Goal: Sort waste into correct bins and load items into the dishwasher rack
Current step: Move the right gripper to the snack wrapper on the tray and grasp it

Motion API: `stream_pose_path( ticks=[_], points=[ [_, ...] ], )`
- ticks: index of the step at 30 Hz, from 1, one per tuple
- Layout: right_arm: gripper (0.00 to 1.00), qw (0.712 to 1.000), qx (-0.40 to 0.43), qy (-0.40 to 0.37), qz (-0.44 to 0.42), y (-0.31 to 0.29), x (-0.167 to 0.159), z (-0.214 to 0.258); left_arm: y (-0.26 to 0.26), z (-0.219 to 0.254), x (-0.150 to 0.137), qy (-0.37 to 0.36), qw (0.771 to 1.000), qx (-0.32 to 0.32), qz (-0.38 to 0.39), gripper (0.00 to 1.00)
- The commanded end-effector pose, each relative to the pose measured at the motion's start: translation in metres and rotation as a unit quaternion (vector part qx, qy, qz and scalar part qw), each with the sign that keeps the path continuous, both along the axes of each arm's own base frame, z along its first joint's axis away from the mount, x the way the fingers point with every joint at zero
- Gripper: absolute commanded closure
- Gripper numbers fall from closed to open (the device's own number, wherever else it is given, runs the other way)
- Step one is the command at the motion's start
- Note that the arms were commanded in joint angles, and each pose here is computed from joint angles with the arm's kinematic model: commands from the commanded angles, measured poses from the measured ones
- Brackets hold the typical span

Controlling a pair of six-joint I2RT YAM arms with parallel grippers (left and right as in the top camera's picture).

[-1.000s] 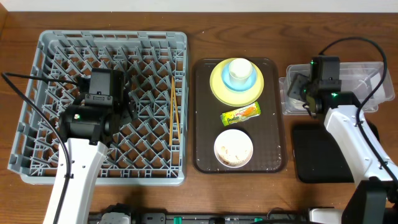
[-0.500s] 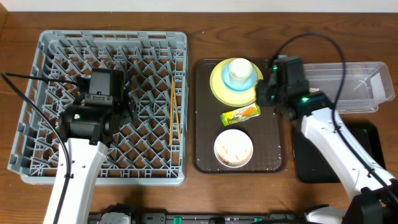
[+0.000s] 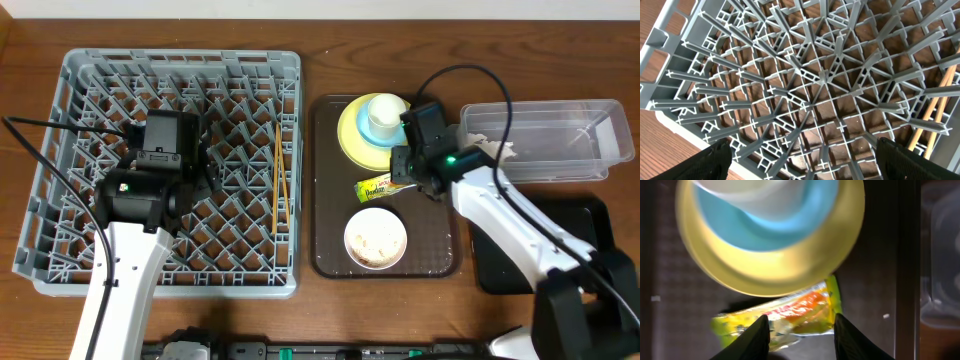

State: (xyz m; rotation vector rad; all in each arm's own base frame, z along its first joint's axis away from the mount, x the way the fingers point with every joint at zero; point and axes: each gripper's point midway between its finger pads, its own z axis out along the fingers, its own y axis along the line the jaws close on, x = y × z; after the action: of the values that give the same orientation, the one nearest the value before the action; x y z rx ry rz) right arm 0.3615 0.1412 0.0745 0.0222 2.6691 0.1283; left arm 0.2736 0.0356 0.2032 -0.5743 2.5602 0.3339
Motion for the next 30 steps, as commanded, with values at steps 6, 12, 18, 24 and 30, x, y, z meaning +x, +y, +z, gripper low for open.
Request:
stream_pose_path(
  ticks=[6, 12, 18, 24, 30],
  points=[
    [0.59, 0.998, -0.036, 0.044, -0.03, -0.009, -0.002, -0.04, 0.005, -0.002, -0.002, 0.004, 1.0, 0.009, 0.009, 0.07],
    [0.56, 0.996, -0.048, 0.071, -0.031, -0.011, -0.007, -0.062, 0.005, -0.002, -0.002, 0.004, 1.0, 0.009, 0.009, 0.07],
    [0.55, 0.995, -0.051, 0.077, -0.031, -0.012, -0.008, -0.067, 0.005, -0.002, -0.002, 0.005, 1.0, 0.009, 0.009, 0.07],
    [0.55, 0.994, -0.044, 0.088, -0.05, -0.013, -0.013, -0.07, 0.005, -0.002, -0.002, 0.005, 1.0, 0.009, 0.009, 0.07],
    [0.25, 0.993, -0.049, 0.097, -0.05, -0.016, -0.02, -0.075, 0.005, -0.002, -0.002, 0.005, 1.0, 0.009, 0.009, 0.07]
  ],
)
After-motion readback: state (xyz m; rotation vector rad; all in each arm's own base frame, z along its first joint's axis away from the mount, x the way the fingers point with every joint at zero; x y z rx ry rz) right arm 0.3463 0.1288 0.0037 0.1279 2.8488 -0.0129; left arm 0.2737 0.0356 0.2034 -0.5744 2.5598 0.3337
